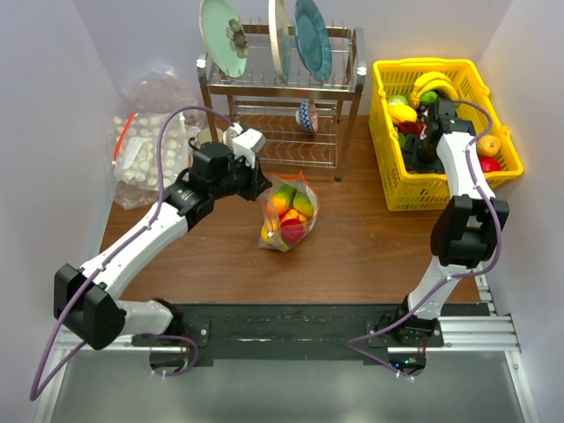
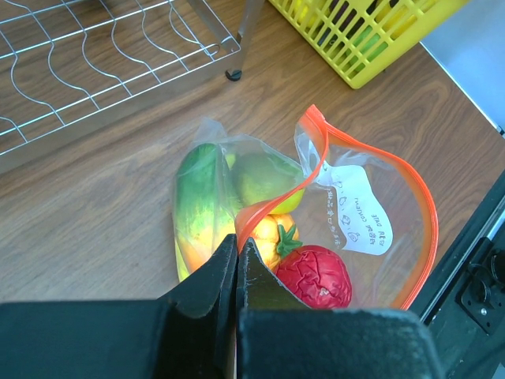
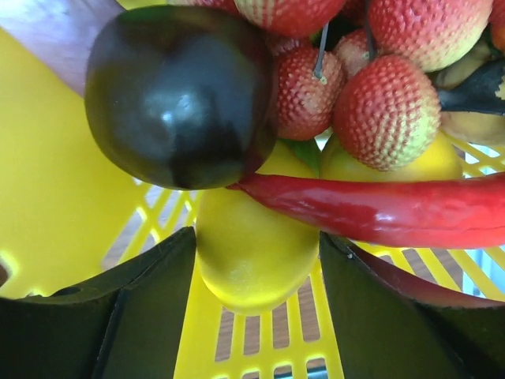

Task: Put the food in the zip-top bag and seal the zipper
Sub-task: Pick up the fake fruit from the bin.

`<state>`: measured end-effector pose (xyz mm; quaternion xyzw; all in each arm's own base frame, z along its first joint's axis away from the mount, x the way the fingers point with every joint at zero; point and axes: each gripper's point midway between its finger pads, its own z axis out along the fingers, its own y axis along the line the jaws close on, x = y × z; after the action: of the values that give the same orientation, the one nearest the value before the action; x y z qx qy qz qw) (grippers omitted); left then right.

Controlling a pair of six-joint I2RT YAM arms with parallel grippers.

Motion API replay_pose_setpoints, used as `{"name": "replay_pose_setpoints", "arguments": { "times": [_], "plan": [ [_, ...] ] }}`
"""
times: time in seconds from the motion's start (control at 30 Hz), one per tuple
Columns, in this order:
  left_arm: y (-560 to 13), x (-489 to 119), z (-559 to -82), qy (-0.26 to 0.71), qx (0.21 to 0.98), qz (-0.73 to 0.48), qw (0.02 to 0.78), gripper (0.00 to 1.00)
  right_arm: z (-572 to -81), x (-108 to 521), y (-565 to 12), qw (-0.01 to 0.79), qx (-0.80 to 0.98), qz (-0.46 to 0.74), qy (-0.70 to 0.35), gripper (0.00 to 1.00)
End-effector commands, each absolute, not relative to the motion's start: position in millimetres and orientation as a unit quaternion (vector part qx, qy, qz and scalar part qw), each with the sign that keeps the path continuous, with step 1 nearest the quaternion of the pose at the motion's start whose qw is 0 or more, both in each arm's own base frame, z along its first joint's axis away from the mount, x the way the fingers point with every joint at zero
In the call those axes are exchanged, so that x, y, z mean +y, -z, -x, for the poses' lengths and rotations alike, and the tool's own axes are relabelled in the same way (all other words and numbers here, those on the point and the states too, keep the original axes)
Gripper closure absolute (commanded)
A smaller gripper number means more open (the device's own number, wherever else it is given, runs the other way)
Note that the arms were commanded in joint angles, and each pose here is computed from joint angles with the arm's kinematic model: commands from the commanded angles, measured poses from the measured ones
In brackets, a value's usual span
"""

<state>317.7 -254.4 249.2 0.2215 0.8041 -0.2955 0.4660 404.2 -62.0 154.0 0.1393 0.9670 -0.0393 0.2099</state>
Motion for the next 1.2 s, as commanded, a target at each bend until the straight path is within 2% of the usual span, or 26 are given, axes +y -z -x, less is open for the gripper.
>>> {"name": "replay_pose_setpoints", "arguments": {
  "times": [0.0,0.2,0.57,0.8,0.87,0.93,0.97,1.03,1.17],
  "plan": [
    [-265,-257,-321,0.308,0.786,-0.219,0.489,1.00,-392,-58,-146,0.176,0.975,-0.119,0.063,0.33],
    [-266,-257,-319,0.312,0.785,-0.221,0.488,1.00,-381,-65,-125,0.130,0.980,-0.111,0.106,0.32],
    [-265,-256,-320,0.307,0.786,-0.219,0.490,1.00,-380,-68,-97,0.104,0.981,-0.110,0.118,0.36],
    [-263,-256,-320,0.307,0.787,-0.219,0.487,1.00,-368,-79,-87,0.079,0.978,-0.115,0.156,0.24],
    [-263,-256,-320,0.307,0.787,-0.219,0.487,1.00,-364,-79,-79,0.071,0.979,-0.115,0.155,0.24],
    [-263,-256,-320,0.307,0.788,-0.219,0.487,1.00,-363,-76,-75,0.069,0.980,-0.116,0.148,0.30],
    [-263,-256,-320,0.307,0.788,-0.219,0.487,1.00,-365,-75,-78,0.078,0.979,-0.119,0.144,0.40],
    [-262,-256,-321,0.306,0.788,-0.219,0.486,1.00,-371,-71,-86,0.097,0.979,-0.122,0.133,0.49],
    [-262,-255,-321,0.303,0.790,-0.218,0.487,1.00,-385,-68,-128,0.161,0.971,-0.134,0.116,0.51]
  ]
}}
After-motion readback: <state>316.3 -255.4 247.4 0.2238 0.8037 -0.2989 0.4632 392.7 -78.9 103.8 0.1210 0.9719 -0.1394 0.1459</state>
